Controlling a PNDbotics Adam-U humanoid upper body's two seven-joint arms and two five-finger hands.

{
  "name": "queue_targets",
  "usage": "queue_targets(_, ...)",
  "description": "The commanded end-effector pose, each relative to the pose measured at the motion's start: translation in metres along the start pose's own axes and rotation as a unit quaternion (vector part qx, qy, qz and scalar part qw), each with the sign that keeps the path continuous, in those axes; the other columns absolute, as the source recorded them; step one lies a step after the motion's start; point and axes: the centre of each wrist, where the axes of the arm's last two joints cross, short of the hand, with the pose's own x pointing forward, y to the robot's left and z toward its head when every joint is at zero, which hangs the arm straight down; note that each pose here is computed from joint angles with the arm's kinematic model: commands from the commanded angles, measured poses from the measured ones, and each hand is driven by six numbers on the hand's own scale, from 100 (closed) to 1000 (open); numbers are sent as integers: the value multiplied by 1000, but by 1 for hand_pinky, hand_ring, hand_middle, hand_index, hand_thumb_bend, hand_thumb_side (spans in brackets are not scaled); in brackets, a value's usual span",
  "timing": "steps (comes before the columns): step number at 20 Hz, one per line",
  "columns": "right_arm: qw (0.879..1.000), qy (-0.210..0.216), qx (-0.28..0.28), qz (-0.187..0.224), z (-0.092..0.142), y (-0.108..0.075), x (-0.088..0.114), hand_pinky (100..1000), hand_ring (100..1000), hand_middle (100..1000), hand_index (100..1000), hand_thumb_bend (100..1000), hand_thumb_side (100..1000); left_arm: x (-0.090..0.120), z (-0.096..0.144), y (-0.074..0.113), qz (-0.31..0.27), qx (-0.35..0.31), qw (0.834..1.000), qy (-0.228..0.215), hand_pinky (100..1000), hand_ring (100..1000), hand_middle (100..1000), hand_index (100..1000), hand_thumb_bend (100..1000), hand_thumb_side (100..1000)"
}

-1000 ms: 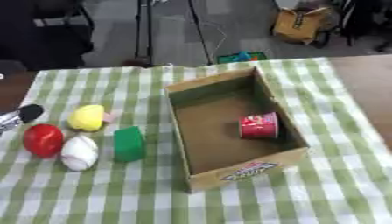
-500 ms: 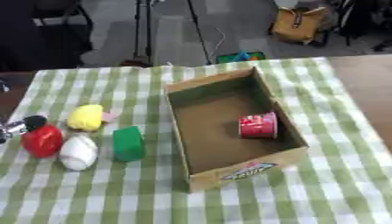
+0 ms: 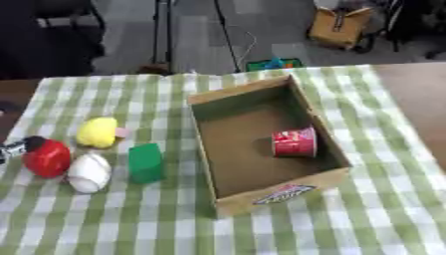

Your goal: Pick up objects on the table and place them in the box.

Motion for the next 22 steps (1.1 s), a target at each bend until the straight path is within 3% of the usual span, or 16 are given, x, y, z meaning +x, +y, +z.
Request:
queue_targets(1, 1000, -18, -3, -14, -10, 1, 6, 492, 570, 538, 686, 100, 763, -8, -1, 8, -11, 15, 1000, -7, 1000, 1000, 1000, 1000, 733, 966)
queue_targets(5, 1000, -18, -3, -15, -10, 1, 6, 492, 570, 538, 686, 100, 763, -12, -3, 4, 9, -2, 999, -31, 1000, 1000, 1000, 1000, 780, 984)
queue_targets(6, 1000, -18, -4, -15, -10, 1, 6, 492, 570, 538, 686, 100, 763, -12, -3, 3, 18, -6, 999, -38, 1000, 1000, 1000, 1000, 873, 1000)
queue_targets(15, 1000, -16, -2, -18, -10, 2, 7, 492, 570, 538, 685, 100, 764, -19, -11, -7, 118, -12, 990, -69, 1000, 1000, 1000, 1000, 801, 1000)
queue_targets(22, 1000, -15, -2, -18, -10, 2, 7, 493, 571, 538, 686, 100, 763, -18, -15, -12, 134, -25, 988, -69, 1000, 1000, 1000, 1000, 771, 1000)
